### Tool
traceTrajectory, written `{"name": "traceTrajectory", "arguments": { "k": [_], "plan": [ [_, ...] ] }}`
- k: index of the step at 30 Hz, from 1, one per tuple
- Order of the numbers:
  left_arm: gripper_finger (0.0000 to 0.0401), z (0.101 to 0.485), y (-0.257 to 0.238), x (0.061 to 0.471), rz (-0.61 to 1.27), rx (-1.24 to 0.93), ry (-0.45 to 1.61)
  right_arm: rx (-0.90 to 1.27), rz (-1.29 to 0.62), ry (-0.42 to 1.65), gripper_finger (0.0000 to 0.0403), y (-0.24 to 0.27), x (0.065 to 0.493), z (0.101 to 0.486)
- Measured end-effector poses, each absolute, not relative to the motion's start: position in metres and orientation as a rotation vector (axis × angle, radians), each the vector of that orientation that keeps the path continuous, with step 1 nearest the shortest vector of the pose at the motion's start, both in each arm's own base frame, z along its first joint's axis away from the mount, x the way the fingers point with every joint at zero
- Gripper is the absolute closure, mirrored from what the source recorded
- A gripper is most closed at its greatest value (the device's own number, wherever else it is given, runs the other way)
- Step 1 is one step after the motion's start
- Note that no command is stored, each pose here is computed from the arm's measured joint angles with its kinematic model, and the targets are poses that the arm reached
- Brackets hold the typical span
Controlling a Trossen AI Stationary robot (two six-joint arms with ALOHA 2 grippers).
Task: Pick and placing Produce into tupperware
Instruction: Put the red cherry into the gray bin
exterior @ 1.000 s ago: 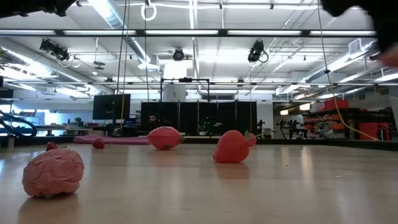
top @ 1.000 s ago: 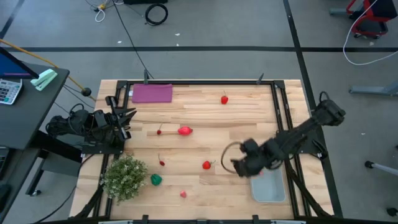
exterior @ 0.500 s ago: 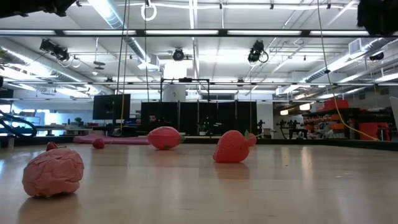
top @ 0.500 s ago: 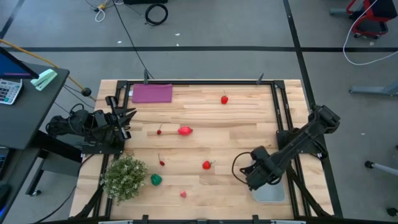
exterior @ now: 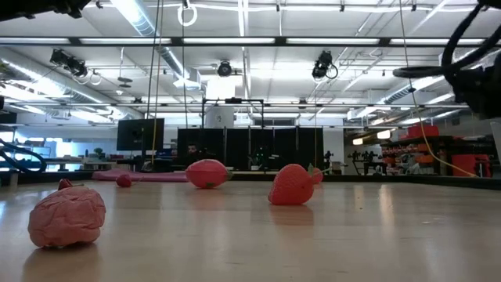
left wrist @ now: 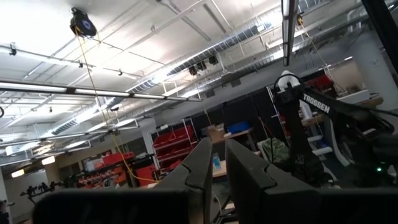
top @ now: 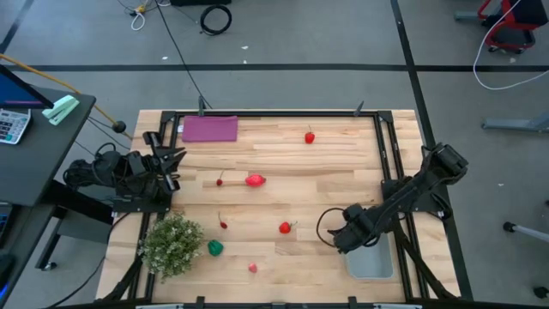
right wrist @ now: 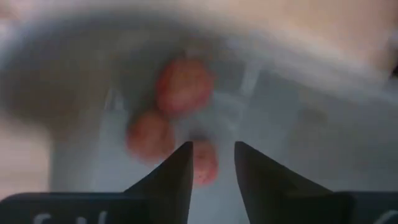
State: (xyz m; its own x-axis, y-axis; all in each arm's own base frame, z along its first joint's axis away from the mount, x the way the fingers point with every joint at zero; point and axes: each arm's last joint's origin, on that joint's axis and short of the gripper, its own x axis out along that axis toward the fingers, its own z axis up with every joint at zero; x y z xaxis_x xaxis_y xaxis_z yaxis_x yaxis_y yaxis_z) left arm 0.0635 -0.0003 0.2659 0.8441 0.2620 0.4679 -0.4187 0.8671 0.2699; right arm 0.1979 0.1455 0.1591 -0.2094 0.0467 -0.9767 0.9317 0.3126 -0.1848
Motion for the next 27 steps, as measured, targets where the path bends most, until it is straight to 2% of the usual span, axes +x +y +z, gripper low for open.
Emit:
{"name": "traceTrajectory", "arguments": {
  "k": [5, 10, 17, 24, 27],
  "plan": [
    [0.0348, 0.266, 0.000, 0.063, 0.369, 0.375, -0.438, 0.966, -1.037, 1.593, 0.0282, 0.154, 0.205, 0.184],
    [0.0348, 0.267, 0.000, 0.063, 0.369, 0.377, -0.435, 0.874, -1.072, 1.510, 0.0284, 0.154, 0.212, 0.219],
    [0.0332, 0.315, 0.002, 0.053, 0.371, 0.349, -0.418, 0.771, -1.024, 1.216, 0.0284, 0.154, 0.226, 0.260],
    [0.0322, 0.377, -0.001, 0.068, 0.305, 0.368, -0.192, 0.497, -0.926, 0.827, 0.0285, 0.149, 0.240, 0.285],
    [0.0321, 0.391, -0.002, 0.082, 0.310, 0.318, -0.006, 0.330, -0.906, 0.630, 0.0285, 0.146, 0.245, 0.291]
  ]
}}
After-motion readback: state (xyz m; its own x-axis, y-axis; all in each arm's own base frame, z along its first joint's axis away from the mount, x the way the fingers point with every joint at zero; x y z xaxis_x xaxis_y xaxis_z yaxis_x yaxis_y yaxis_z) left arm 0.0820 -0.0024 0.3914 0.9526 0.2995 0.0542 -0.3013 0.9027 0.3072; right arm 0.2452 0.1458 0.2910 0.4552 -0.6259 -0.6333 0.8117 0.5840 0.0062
